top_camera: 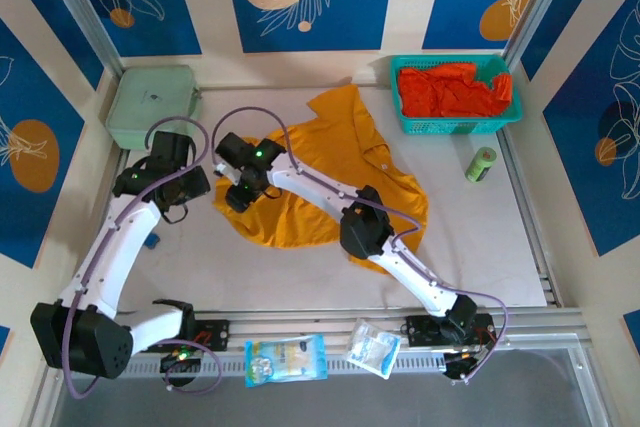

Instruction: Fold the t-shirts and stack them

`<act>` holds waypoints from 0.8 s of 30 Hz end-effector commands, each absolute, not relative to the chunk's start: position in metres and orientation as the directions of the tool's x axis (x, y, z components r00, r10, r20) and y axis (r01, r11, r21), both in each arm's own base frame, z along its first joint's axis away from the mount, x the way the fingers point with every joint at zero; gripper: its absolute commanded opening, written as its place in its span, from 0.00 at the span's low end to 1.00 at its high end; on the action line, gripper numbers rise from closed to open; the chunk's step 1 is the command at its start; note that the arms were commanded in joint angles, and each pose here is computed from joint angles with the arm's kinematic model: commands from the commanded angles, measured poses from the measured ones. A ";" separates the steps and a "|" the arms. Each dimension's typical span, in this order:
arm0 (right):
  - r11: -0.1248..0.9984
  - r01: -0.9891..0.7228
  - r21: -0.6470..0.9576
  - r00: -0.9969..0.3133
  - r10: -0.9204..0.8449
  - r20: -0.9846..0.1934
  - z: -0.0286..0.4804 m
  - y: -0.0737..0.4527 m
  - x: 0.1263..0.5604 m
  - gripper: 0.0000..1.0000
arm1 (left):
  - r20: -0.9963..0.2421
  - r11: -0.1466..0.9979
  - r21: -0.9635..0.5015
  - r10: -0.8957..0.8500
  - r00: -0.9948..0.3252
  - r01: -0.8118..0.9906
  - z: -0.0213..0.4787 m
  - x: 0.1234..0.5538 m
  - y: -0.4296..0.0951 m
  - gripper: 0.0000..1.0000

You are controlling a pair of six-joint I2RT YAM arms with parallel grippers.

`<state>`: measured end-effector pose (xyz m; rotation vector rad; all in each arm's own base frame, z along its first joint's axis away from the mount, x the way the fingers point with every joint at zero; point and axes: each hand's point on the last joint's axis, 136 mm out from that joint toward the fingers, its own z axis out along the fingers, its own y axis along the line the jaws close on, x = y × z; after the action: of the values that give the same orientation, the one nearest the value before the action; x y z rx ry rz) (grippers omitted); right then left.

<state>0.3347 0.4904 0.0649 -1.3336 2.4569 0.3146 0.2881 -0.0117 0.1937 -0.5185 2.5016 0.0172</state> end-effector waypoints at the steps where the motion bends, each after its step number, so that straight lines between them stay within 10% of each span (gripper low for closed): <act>1: 0.480 -0.873 -0.083 -0.417 -0.826 -0.380 0.045 0.484 0.358 0.55 | -0.505 0.932 -0.091 -0.348 -0.790 -0.352 0.184 0.272 -0.012 0.61; 9: 0.478 -0.871 -0.115 -0.423 -0.847 -0.320 -0.006 0.474 0.371 0.47 | -0.495 0.934 -0.085 -0.341 -0.799 -0.346 0.179 0.270 -0.012 0.61; 15: 0.510 -0.856 -0.087 -0.459 -0.826 -0.328 -0.002 0.474 0.372 0.00 | -0.483 0.938 -0.068 -0.330 -0.811 -0.341 0.175 0.266 -0.011 0.61; 24: 0.657 -0.741 0.141 -0.649 -0.646 -0.402 0.067 0.476 0.362 0.00 | -0.420 0.937 -0.105 -0.347 -0.839 -0.334 0.145 0.265 -0.022 0.60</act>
<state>0.3667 0.4794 0.0279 -1.2692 2.4775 0.2600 0.2658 -0.0167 0.1570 -0.4865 2.6219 0.0080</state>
